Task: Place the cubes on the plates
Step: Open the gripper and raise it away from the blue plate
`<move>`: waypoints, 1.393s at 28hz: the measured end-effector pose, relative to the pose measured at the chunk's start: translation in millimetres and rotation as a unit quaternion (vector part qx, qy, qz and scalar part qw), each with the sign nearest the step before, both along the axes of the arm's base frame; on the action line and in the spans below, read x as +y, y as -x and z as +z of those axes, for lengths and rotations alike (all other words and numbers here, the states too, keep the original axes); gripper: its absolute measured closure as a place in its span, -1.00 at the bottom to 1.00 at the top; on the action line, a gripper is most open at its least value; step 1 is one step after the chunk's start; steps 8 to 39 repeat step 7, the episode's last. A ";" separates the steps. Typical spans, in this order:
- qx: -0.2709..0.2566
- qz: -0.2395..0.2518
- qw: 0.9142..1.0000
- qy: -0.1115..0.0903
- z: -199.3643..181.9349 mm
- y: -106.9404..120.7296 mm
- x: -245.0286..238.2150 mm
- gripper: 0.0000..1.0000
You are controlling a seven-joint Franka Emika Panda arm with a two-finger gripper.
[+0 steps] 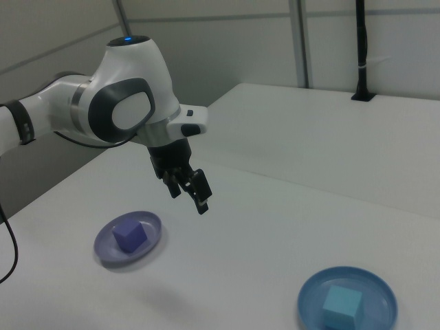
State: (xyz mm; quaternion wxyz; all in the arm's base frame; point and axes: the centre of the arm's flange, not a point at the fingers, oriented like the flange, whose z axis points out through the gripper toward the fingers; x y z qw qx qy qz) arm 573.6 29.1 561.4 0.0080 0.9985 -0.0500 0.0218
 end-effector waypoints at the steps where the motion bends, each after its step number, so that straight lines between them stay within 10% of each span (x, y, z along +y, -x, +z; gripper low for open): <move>1: 0.000 -0.001 1.000 0.000 0.2 -0.1 -0.9 -1.00; 39: 0.000 0.012 1.000 0.001 0.5 -0.2 -3.0 -1.00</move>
